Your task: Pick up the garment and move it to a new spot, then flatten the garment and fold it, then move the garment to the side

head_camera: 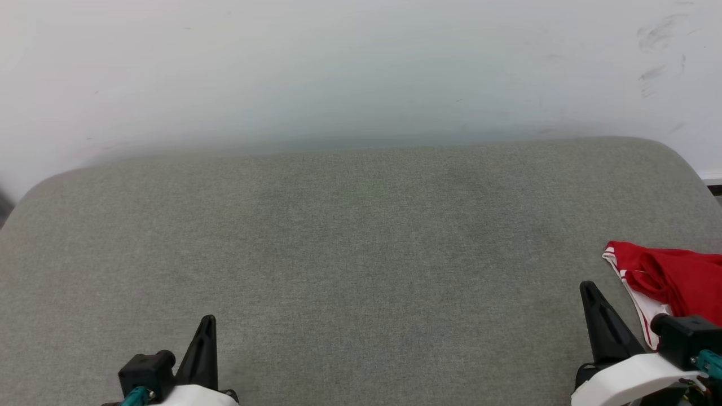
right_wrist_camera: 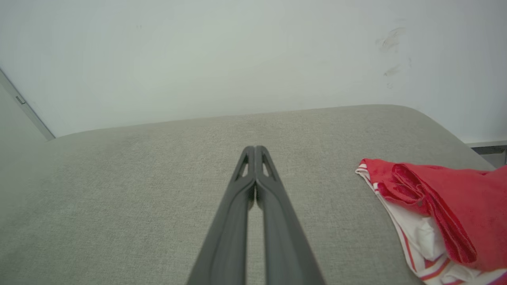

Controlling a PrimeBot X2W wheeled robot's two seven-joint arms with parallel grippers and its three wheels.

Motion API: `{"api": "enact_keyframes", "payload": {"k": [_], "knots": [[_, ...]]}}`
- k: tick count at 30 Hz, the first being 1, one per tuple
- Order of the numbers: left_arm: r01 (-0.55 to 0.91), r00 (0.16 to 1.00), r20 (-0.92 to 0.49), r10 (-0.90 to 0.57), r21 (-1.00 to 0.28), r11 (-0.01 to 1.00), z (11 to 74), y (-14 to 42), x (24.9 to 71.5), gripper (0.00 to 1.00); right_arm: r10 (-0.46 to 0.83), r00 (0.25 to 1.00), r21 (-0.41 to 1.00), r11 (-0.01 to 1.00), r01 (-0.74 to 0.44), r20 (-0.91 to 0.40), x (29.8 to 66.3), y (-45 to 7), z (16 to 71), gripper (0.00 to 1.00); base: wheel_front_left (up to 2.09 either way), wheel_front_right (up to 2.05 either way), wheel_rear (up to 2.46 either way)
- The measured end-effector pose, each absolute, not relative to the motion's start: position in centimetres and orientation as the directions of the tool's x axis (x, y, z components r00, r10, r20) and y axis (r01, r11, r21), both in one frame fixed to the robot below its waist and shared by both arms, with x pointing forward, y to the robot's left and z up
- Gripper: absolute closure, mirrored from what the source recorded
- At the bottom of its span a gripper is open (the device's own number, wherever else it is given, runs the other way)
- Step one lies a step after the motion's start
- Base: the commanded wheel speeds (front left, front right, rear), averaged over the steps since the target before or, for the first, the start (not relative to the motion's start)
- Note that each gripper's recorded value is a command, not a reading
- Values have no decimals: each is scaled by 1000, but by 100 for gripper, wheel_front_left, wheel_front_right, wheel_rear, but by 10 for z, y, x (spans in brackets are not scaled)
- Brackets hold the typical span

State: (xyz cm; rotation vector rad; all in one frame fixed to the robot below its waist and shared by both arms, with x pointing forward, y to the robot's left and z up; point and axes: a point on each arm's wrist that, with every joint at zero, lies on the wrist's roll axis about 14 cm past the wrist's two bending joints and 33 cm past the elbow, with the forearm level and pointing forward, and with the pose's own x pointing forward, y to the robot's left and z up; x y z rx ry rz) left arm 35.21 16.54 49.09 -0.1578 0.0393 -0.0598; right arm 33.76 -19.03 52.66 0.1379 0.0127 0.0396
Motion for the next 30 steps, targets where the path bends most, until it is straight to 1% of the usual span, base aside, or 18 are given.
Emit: {"api": "enact_keyframes", "payload": {"k": [1, 4, 7, 8, 9, 13, 30], "knots": [[56, 997, -34, -63, -158, 986, 491, 165, 352, 100, 40, 999, 138, 990, -39, -10, 338, -190, 527, 100, 0, 0, 0], [31, 997, -63, -47, -229, 973, 487, 170, 354, 100, 42, 999, 222, 974, -38, -14, 338, -190, 523, 100, 0, 0, 0], [14, 996, -80, -38, -286, 958, 485, 171, 355, 100, 43, 999, 280, 959, -36, -20, 339, -190, 520, 100, 0, 0, 0], [14, 996, -80, -38, -286, 958, 485, 171, 355, 100, 43, 999, 280, 959, -36, -20, 339, -190, 520, 100, 0, 0, 0], [6, 996, -87, -35, -318, 948, 485, 173, 357, 100, 44, 999, 316, 948, -36, -18, 340, -190, 520, 100, 0, 0, 0], [-16, 994, -109, -27, -380, 925, 482, 175, 358, 100, 44, 999, 385, 922, -32, -22, 341, -190, 518, 100, 0, 0, 0], [-72, 989, -146, -23, -610, 789, 480, 180, 367, 100, 42, 999, 618, 786, -27, -11, 352, -192, 517, 100, 0, 0, 0]]}}
